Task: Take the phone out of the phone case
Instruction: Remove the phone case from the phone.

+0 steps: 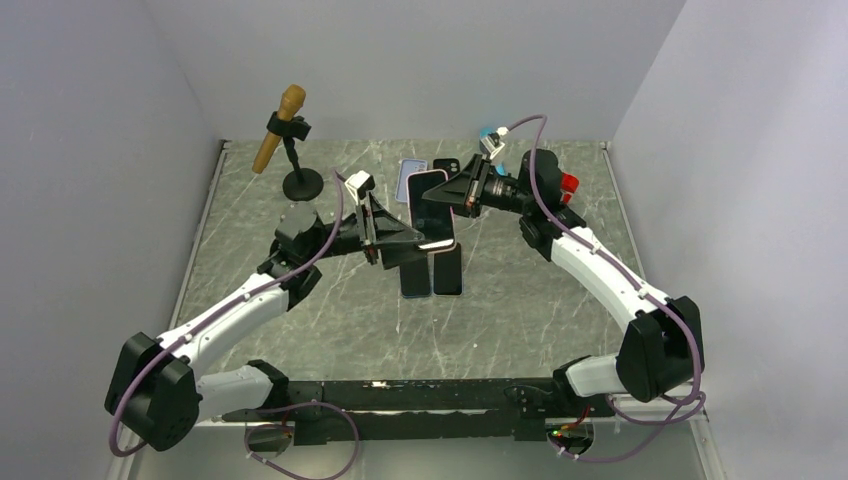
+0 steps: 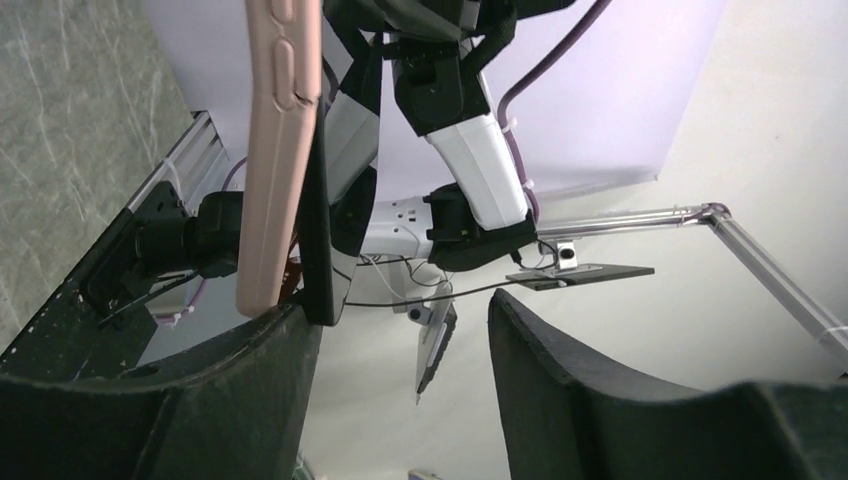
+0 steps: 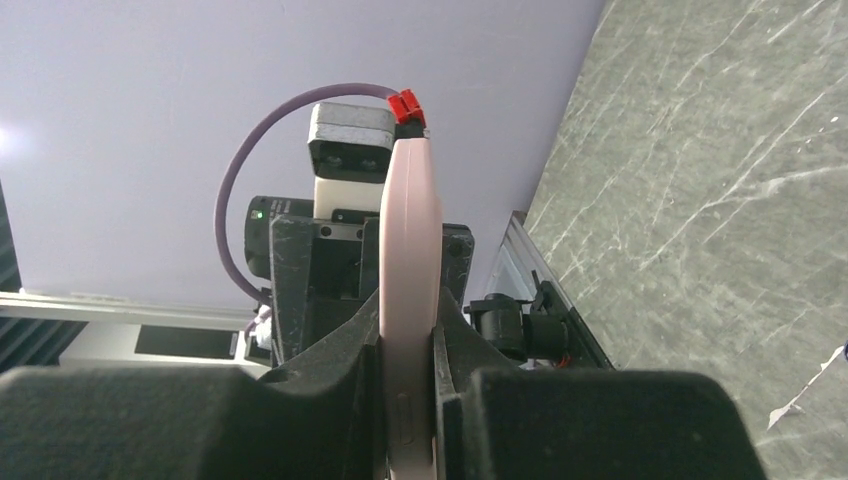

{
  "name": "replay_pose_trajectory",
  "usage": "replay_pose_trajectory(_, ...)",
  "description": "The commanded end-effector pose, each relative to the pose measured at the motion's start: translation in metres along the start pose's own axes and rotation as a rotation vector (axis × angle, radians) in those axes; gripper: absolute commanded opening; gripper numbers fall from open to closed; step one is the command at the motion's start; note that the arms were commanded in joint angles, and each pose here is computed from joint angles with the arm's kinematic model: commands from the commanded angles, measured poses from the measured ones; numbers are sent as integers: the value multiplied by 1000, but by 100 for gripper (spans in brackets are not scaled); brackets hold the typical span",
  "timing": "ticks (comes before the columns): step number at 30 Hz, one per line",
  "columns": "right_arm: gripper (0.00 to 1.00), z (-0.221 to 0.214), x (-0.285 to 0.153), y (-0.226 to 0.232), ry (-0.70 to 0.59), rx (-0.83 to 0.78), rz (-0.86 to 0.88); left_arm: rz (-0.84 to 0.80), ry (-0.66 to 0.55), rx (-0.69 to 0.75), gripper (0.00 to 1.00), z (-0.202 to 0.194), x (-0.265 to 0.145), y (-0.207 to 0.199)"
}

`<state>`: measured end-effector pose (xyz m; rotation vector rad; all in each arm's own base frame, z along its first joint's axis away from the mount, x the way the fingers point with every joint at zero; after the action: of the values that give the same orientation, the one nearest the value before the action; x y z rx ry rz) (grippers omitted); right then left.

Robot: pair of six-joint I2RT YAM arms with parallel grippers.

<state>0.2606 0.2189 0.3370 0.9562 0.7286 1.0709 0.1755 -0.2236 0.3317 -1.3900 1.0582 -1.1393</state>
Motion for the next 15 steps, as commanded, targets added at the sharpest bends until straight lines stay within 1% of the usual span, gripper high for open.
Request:
replay_pose_trajectory(1,0,-11,1,22,9,-71,80,-111,-119,16,62,12,5,-9)
replay_pose_trajectory(6,0,-21,4,23,19,-88,76,-116,-188,19,51,19,8,-9)
replay_pose_trajectory(9,0,-25,5,24,26,-92,85,-119,-204,33,46,21,9,-11)
replay_pose_trajectory(11,0,-27,3,25,26,-96,89,-137,-201,53,36,22,10,-14)
replay_pose_trajectory(12,0,-28,3,24,26,-99,85,-138,-196,61,26,22,11,-15)
replay_pose_trajectory(15,0,-30,0,24,33,-119,66,-138,-189,75,8,22,11,-16)
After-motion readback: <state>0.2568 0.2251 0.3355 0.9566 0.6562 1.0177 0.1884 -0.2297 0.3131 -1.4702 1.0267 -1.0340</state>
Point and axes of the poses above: each gripper's point midway between its finger pads, its own x axis out along the fingers, its own y axis along the line the jaws close on, z = x × y, the point moved 8 cm from there along -x, back along the fingers, and after that the axes turned 9 degrees about -x, right-handed, at the moved point
